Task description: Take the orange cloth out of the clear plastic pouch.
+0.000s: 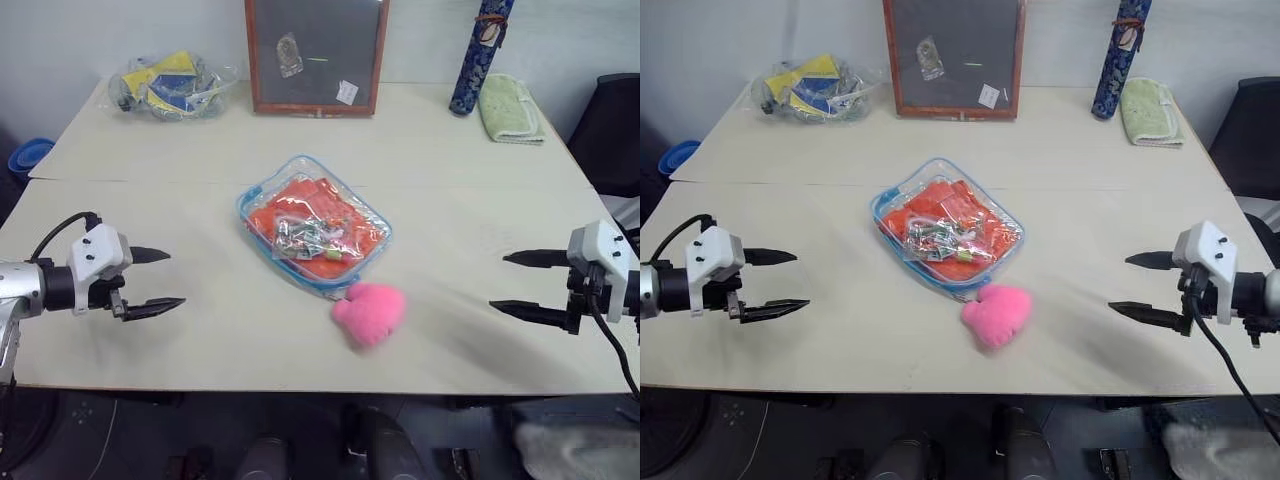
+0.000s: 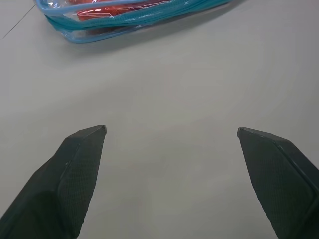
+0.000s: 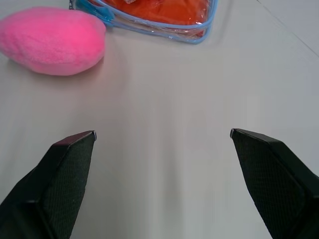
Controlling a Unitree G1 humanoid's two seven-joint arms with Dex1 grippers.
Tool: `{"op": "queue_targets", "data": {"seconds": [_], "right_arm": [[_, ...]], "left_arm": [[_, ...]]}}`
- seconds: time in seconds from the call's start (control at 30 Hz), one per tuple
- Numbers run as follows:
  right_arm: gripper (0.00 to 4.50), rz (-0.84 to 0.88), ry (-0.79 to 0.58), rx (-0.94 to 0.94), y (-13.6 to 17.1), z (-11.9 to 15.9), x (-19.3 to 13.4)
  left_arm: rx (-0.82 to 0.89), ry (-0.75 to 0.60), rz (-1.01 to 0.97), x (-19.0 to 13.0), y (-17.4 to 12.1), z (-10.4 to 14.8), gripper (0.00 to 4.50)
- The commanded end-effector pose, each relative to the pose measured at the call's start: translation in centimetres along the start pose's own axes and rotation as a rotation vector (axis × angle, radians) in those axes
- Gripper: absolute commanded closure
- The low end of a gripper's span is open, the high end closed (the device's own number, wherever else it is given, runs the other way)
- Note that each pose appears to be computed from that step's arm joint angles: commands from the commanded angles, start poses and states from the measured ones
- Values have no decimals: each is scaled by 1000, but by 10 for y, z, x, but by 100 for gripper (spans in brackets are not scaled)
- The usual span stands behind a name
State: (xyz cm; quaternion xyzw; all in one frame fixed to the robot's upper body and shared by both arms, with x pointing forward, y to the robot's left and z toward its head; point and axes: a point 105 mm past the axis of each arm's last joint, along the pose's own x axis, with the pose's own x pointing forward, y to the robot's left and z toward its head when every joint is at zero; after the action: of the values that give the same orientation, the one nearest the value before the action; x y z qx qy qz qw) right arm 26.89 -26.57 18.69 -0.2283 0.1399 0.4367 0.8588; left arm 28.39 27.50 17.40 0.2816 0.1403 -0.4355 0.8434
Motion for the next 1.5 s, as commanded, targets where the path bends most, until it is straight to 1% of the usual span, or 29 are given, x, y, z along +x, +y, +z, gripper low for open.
{"op": "queue_targets", "data": {"seconds": [0.03,0.1,0.23,0.53,0.67,0.87,0.9,1.0,1.1,1.17,1.23,1.33,1.43,1.5], "right_arm": [[0,-34,-37,-29,-2,13,-8],[0,-34,-33,-28,-1,13,-9],[0,-47,-32,-32,-4,15,-8],[0,-62,-21,-25,-2,12,-4],[0,-78,-39,7,-4,13,-5],[0,-65,-49,5,-2,18,-2],[0,-66,-53,4,-3,19,-2],[0,-62,-99,-4,2,28,4],[0,-46,-162,-16,15,44,16],[0,-38,-218,-22,28,57,28],[0,-22,-262,-32,44,69,41],[0,8,-300,-34,64,80,54],[0,15,-331,-22,74,88,64],[0,13,-339,-15,77,90,70]], "left_arm": [[26,-13,9,-2,3,7,3],[32,-16,-2,0,1,7,3],[26,-26,29,3,7,8,3],[25,-1,19,9,5,5,3],[-3,-35,18,11,5,10,3],[3,-57,19,12,6,15,3],[-6,-77,16,14,6,18,3],[-8,-188,-48,30,-3,46,3],[57,-246,-120,47,-11,72,3],[100,-287,-148,62,-10,92,3],[166,-298,-174,79,-6,109,3],[244,-295,-197,101,0,126,3],[328,-285,-234,124,0,138,3],[368,-267,-268,138,-2,141,3]]}}
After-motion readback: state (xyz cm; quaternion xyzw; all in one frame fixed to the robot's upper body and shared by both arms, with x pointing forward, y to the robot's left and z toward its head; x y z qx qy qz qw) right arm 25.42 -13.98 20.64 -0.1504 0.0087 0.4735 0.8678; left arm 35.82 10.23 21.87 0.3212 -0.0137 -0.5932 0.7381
